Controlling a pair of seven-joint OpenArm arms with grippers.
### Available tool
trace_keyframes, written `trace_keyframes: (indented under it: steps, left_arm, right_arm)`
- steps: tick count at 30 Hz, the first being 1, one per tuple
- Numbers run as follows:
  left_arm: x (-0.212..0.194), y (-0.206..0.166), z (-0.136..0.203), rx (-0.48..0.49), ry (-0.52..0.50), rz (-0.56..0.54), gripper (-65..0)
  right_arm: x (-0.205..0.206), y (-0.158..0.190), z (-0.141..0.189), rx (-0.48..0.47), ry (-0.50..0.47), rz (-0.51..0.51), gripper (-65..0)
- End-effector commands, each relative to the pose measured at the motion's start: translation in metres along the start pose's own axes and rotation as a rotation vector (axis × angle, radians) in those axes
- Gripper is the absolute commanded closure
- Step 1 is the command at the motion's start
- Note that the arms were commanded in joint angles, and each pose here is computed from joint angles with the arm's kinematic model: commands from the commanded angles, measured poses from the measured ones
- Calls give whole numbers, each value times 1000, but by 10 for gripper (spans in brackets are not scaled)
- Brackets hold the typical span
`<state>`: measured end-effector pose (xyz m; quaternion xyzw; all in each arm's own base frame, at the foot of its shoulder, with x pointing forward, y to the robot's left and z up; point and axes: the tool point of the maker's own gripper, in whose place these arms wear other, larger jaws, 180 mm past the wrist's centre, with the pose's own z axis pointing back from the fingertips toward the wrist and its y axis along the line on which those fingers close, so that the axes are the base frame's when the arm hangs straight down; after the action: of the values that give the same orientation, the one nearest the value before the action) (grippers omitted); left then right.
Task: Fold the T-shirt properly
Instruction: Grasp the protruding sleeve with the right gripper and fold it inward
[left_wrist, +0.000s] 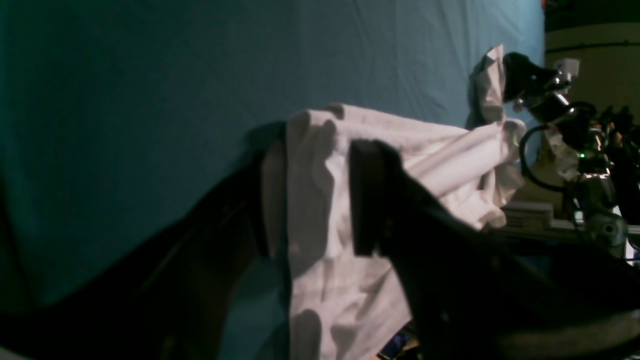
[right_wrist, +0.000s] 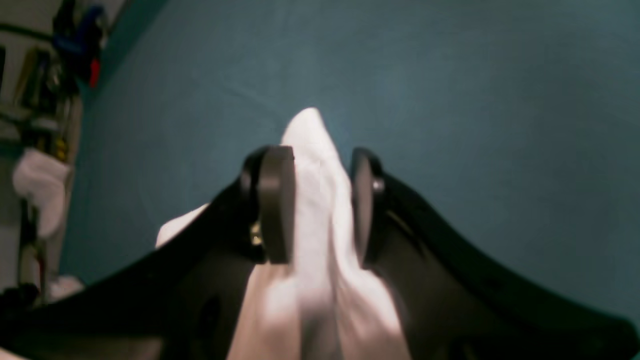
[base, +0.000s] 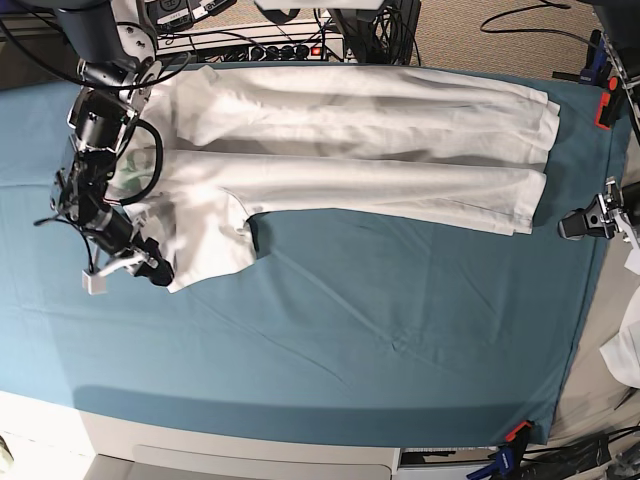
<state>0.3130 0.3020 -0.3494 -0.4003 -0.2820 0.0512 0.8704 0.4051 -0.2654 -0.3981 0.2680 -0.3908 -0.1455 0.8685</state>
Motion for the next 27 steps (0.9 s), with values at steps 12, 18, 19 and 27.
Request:
trace_keyframes:
  steps: [12,18,19,27]
  left_arm:
    - [21,-5,13,2,-44,-37,-234]
    - [21,-5,13,2,-44,-37,-234]
    - [21,-5,13,2,-44,-37,-234]
    - [21,-5,12,1,-44,-37,-234]
  right_arm:
    - [-2,6,1,-27,77,91,0]
    - [22,39,18,28,86,238,0]
    - [25,47,22,45,91,261,0]
    - [19,87,67,60,67,514,0]
